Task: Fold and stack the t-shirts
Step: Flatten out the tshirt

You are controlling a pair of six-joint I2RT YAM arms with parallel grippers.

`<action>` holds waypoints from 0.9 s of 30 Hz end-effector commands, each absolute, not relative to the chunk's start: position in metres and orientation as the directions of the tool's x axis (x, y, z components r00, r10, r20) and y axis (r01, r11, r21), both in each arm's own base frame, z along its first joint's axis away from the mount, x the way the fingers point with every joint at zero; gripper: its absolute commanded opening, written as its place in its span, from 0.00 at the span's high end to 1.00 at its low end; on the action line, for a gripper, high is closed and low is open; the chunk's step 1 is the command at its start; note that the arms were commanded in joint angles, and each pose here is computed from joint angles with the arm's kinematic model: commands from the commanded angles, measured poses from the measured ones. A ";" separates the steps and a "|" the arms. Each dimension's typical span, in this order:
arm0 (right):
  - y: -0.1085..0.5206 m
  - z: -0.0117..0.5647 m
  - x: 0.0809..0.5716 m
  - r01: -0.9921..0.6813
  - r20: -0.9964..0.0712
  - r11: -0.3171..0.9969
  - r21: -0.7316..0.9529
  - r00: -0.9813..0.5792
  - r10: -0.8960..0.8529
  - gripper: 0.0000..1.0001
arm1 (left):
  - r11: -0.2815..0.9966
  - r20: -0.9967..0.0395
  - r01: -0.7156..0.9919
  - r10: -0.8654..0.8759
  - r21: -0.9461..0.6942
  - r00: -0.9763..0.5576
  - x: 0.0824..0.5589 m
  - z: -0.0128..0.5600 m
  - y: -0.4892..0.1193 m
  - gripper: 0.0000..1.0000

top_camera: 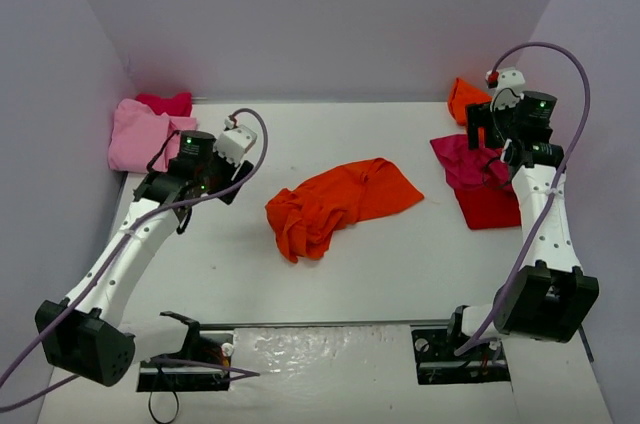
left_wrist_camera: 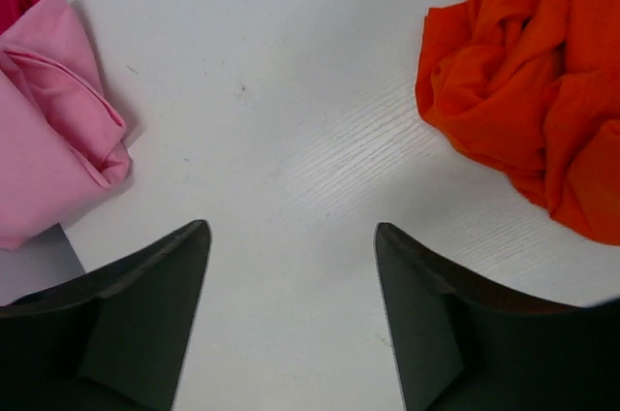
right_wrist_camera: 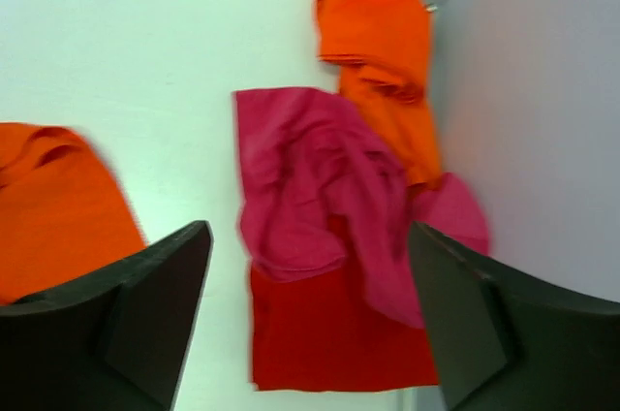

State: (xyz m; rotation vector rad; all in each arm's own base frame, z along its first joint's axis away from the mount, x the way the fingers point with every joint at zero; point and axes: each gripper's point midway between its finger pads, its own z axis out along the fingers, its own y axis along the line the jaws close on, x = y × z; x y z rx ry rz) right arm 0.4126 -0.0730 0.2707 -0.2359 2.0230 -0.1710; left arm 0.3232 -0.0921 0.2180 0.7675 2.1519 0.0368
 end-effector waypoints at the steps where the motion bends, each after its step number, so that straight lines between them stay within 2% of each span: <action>1: -0.038 0.272 0.415 -0.244 -0.907 0.962 -0.122 -0.366 -0.208 0.34 | 0.906 -0.850 0.414 0.286 0.090 -0.441 0.337 0.260 -0.092 0.47; 3: -0.028 0.260 0.413 -0.283 -0.905 0.956 -0.070 -0.385 -0.180 0.35 | 0.913 -0.848 0.407 0.247 0.040 -0.469 0.339 0.260 -0.093 0.54; 6: -0.030 0.245 0.408 -0.275 -0.895 0.959 -0.069 -0.409 -0.181 0.32 | 0.896 -0.840 0.445 0.235 -0.008 -0.490 0.339 0.253 -0.095 0.55; 8: -0.042 0.248 0.407 -0.213 -0.898 0.971 -0.106 -0.400 -0.185 0.26 | 0.902 -0.849 0.431 0.233 0.006 -0.475 0.343 0.251 -0.093 0.58; 10: -0.054 0.258 0.409 -0.144 -0.922 0.982 -0.124 -0.350 -0.167 0.26 | 0.909 -0.851 0.417 0.231 0.015 -0.471 0.341 0.248 -0.089 0.59; 12: -0.063 0.272 0.409 -0.066 -0.948 0.991 -0.118 -0.290 -0.133 0.06 | 0.905 -0.854 0.426 0.236 0.019 -0.463 0.339 0.246 -0.090 0.59; 13: -0.067 0.276 0.409 -0.042 -0.953 0.991 -0.128 -0.272 -0.135 0.01 | 0.897 -0.850 0.440 0.262 0.039 -0.458 0.337 0.241 -0.089 0.59; 14: -0.071 0.279 0.407 -0.021 -0.955 0.990 -0.138 -0.263 -0.138 0.00 | 0.885 -0.845 0.464 0.275 0.036 -0.459 0.334 0.236 -0.092 0.51; 17: -0.074 0.273 0.409 -0.024 -0.954 0.993 -0.116 -0.276 -0.118 0.00 | 0.878 -0.836 0.476 0.296 0.048 -0.462 0.337 0.224 -0.092 0.09; 18: -0.071 0.269 0.410 -0.045 -0.951 0.993 -0.106 -0.287 -0.114 0.00 | 0.878 -0.834 0.476 0.301 0.053 -0.463 0.338 0.221 -0.091 0.03; 21: -0.058 0.254 0.414 -0.132 -0.939 0.989 -0.068 -0.326 -0.108 0.00 | 0.868 -0.826 0.495 0.313 0.049 -0.468 0.339 0.214 -0.094 0.03; 27: -0.049 0.224 0.428 -0.187 -0.893 0.982 0.029 -0.446 -0.058 0.00 | 0.820 -0.815 0.572 0.342 0.016 -0.467 0.336 0.207 -0.107 0.03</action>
